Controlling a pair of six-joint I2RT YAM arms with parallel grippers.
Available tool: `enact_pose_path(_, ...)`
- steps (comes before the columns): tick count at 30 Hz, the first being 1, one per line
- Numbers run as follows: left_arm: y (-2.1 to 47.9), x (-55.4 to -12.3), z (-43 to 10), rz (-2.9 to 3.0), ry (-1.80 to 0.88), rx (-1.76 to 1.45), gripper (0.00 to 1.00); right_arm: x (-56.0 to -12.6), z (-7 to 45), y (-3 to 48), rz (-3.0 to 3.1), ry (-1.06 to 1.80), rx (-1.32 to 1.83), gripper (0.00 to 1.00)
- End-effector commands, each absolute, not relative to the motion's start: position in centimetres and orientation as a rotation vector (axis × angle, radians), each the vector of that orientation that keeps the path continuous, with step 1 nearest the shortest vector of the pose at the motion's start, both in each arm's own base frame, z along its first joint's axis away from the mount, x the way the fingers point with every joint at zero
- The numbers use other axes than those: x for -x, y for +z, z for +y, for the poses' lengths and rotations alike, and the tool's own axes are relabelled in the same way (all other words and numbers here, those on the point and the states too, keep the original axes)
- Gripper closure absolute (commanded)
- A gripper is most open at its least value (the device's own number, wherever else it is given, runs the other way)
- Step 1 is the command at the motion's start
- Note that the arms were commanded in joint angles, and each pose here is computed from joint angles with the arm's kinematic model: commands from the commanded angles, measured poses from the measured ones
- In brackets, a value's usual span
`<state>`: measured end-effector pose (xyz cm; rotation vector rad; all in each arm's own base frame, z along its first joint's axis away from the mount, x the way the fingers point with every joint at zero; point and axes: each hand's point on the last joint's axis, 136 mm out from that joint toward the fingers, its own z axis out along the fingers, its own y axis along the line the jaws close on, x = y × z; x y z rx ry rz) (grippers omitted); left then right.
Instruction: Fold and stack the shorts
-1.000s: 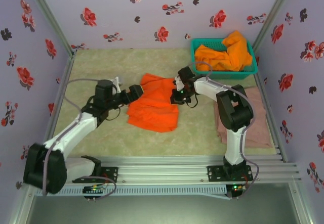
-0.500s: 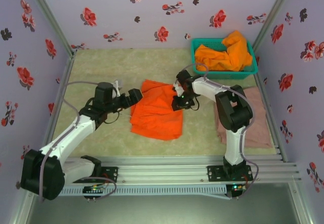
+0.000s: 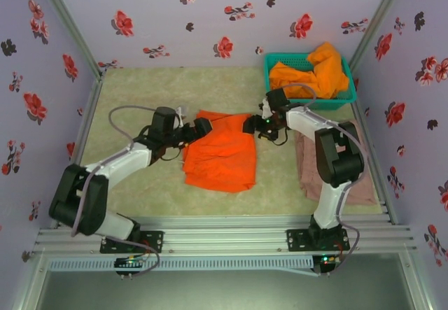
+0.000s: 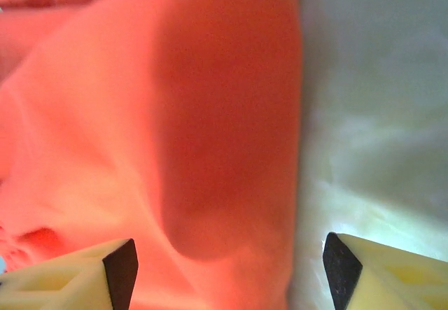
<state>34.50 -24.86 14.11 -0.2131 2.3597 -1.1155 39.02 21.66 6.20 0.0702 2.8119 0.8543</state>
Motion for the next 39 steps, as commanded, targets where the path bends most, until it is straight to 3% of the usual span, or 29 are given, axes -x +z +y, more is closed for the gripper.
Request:
enact_pose_path(1,15.9,-36.1,-27.2,2.281,-1.205,0.163,0.01,-40.7,23.0,5.6,2.805,0.915,-0.130,0.27)
enact_pose_path(7,11.1,-37.2,-27.1,2.367,-1.104,0.196,0.01,-42.6,23.4,4.8,2.808,0.877,-0.118,0.36)
enact_pose_path(14,6.2,-35.6,-23.6,2.445,-0.892,0.269,0.01,-43.5,24.1,3.8,2.816,0.880,-0.088,0.60)
enact_pose_path(19,4.3,-34.0,-21.7,2.464,-0.832,0.321,0.01,-43.7,25.4,3.7,2.813,0.904,-0.026,0.66)
enact_pose_path(23,5.1,-34.0,-21.5,2.432,-0.845,0.325,0.01,-43.8,25.8,4.4,2.798,0.904,0.009,0.60)
enact_pose_path(28,8.9,-34.4,-21.8,2.367,-0.867,0.253,0.01,-42.2,25.0,6.9,2.735,0.894,0.049,0.41)
enact_pose_path(39,11.1,-32.3,-22.9,2.329,-0.969,0.239,0.01,-36.4,24.8,5.8,2.751,0.923,0.108,0.36)
